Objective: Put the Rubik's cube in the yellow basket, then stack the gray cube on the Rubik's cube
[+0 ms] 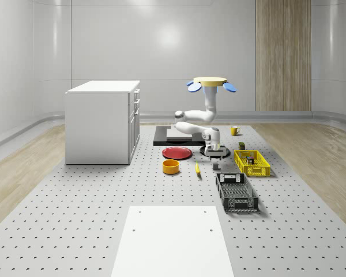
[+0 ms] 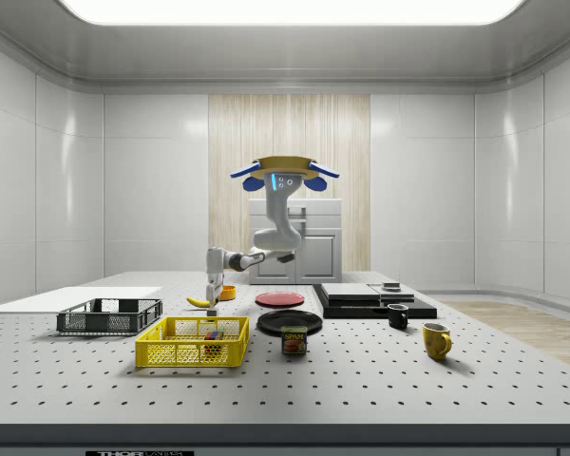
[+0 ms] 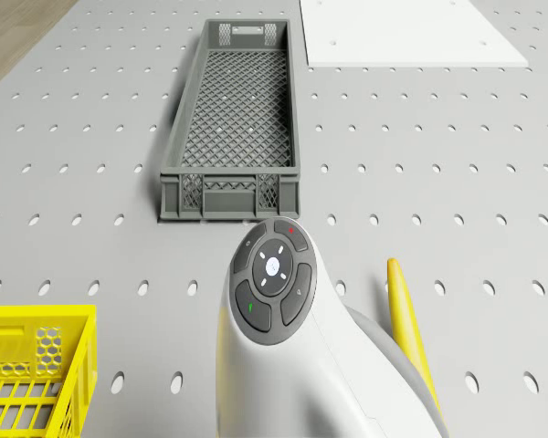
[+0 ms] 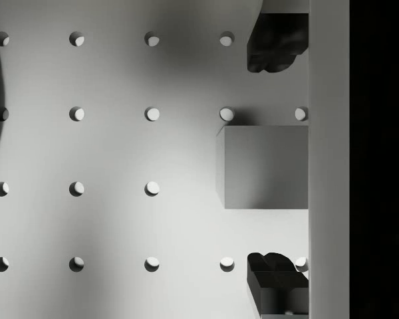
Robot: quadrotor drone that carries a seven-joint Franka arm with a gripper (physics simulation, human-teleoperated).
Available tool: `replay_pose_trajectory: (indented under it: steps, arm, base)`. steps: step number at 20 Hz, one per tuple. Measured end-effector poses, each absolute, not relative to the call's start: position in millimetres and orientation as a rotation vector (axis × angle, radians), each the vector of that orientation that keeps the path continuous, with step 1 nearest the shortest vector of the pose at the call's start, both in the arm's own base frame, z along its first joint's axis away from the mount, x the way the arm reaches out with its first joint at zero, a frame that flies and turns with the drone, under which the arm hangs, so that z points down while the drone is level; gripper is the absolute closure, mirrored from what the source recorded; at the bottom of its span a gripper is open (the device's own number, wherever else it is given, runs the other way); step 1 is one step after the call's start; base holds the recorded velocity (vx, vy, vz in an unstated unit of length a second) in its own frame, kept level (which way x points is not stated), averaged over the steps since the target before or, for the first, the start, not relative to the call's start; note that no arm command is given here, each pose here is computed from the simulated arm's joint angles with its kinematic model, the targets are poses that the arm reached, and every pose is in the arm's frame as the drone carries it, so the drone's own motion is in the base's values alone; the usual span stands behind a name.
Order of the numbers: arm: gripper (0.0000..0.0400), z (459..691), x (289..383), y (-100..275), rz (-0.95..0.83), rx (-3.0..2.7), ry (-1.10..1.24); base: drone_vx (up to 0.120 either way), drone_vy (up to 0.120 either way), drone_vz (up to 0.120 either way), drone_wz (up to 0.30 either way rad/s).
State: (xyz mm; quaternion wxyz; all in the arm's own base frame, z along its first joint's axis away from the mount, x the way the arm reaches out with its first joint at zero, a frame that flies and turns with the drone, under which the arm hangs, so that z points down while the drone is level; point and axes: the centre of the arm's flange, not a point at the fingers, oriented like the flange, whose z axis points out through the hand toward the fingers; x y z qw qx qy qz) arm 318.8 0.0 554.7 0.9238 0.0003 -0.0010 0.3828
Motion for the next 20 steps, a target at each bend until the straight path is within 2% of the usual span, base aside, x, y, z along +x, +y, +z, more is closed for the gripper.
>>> replay_pose_trajectory:
  steps: [11,20]
  arm:
    - [0.0,580,319.1,0,0.786,0.001,-0.002]
    - [0.0,590,327.3,2,0.786,0.001,-0.002]
  base:
    - [0.0,0.0,0.0,0.0]
    - [0.0,0.0,0.0,0.0]
